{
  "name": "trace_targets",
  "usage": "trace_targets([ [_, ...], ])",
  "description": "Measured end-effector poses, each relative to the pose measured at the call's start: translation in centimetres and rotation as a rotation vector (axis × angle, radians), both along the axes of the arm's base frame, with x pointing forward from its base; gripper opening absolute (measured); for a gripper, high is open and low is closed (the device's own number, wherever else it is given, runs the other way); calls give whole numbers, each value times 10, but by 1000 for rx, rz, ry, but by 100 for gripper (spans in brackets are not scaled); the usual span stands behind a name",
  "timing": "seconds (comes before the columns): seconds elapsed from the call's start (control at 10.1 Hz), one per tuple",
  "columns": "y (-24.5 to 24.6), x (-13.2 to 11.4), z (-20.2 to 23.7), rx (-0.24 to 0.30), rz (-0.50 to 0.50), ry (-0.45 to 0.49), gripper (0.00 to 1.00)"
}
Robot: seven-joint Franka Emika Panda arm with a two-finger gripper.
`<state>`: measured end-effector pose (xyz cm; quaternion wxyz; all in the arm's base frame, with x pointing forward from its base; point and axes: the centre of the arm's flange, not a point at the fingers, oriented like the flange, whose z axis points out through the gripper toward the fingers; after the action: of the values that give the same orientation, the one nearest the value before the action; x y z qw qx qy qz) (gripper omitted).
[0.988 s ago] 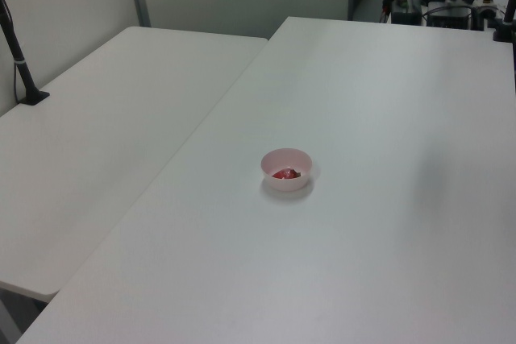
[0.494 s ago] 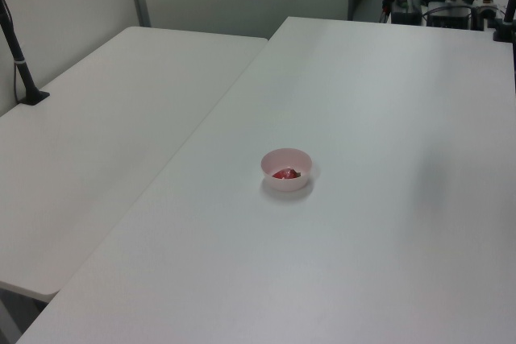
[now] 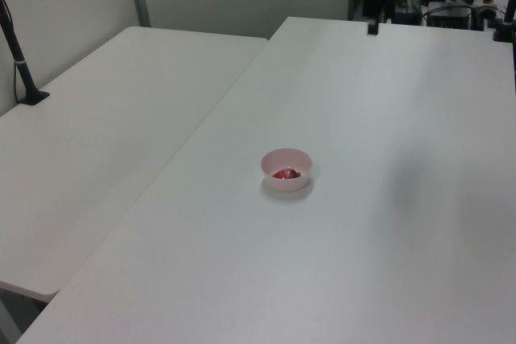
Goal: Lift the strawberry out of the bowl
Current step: 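Move the gripper down over the pink bowl toward the strawberry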
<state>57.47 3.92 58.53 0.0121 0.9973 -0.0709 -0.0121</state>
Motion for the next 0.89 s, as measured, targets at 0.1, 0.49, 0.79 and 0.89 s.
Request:
trace_targets([
  [0.1, 33, 13, -26, -7, -69, 3, 100],
  [0.49, 113, 68, -150, -24, -263, -5, 100],
  [0.79, 155, 90, -186, 29, -569, -109, 97],
  [0.89, 161, 91, -194, 30, -605, -106, 96],
])
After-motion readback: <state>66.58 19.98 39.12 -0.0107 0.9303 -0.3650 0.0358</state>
